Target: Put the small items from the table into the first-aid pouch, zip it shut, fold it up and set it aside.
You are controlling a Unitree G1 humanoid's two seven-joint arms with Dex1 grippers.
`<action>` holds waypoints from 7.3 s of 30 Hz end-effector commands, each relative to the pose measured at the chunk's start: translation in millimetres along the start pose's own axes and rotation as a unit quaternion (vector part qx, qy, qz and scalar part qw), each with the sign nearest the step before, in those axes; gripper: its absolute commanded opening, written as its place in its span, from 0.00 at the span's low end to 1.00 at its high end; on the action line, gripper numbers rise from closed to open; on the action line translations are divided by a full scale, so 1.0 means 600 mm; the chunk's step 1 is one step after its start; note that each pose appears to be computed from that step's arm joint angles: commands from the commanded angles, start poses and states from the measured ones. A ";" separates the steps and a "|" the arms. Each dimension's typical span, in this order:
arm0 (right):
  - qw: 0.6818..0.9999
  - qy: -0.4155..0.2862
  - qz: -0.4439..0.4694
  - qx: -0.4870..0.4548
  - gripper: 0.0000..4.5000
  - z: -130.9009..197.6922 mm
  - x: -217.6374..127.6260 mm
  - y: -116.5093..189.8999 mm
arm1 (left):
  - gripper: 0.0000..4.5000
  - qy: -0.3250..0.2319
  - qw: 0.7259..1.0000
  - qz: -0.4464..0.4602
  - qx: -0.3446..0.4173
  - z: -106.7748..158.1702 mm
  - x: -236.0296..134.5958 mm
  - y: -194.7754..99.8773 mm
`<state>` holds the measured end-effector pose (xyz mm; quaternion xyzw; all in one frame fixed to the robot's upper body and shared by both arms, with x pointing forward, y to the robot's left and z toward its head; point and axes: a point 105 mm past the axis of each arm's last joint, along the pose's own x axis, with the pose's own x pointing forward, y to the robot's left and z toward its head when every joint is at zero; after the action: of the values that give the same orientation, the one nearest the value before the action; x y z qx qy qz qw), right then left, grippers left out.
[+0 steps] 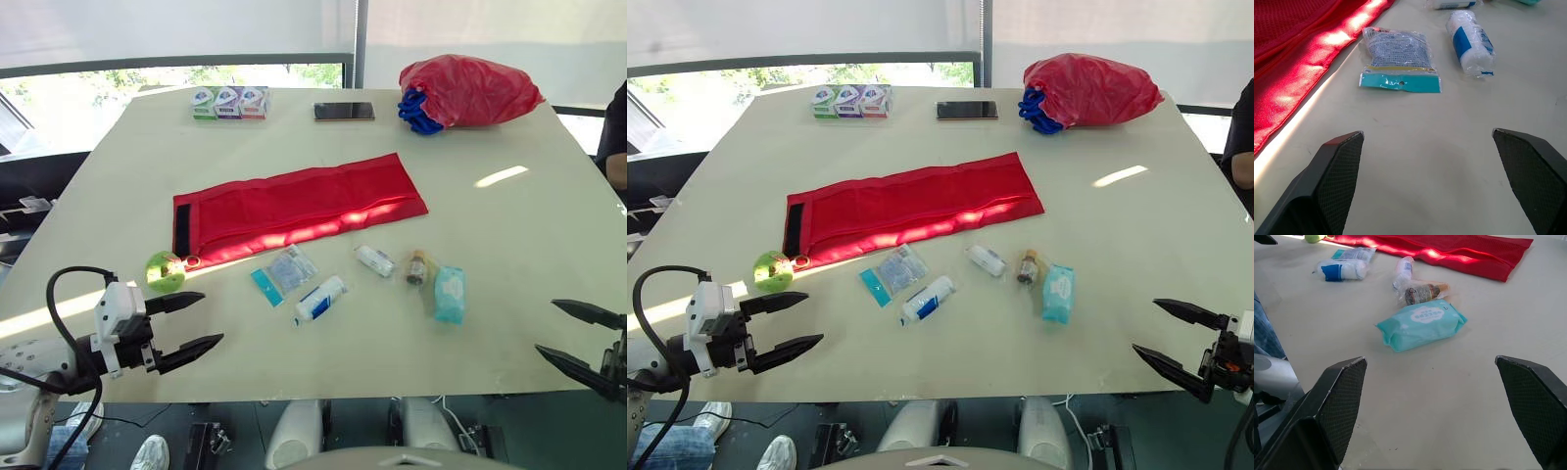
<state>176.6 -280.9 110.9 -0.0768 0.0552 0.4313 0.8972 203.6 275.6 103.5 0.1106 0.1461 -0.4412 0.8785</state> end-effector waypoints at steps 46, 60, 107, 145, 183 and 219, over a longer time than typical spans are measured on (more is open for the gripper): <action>0.974 -0.129 0.164 -0.086 1.00 0.239 0.249 0.117 | 0.35 0.007 0.998 -0.046 -0.030 0.032 0.189 0.056; 0.973 -0.136 0.169 -0.084 1.00 0.237 0.262 0.112 | 0.00 -0.048 0.998 -0.022 -0.044 0.067 0.165 0.061; 0.958 -0.103 -0.026 0.268 0.00 0.275 0.435 0.065 | 0.00 -0.326 0.934 0.067 -0.126 0.309 0.266 0.001; 0.964 -0.098 -0.026 0.247 0.00 0.222 0.296 0.034 | 0.98 0.102 0.923 0.304 0.214 0.060 0.079 0.213; 0.937 -0.079 0.064 0.335 0.00 0.219 0.366 0.093 | 0.02 -0.061 0.967 0.025 0.245 0.162 0.287 0.080; 0.841 0.029 0.054 0.537 0.00 0.110 0.548 0.114 | 0.02 -0.102 0.976 -0.089 0.174 0.164 0.287 0.059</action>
<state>322.8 25.3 109.2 0.4048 0.3239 0.3868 0.7627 349.8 143.8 122.2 0.2070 0.0173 -0.5330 0.8202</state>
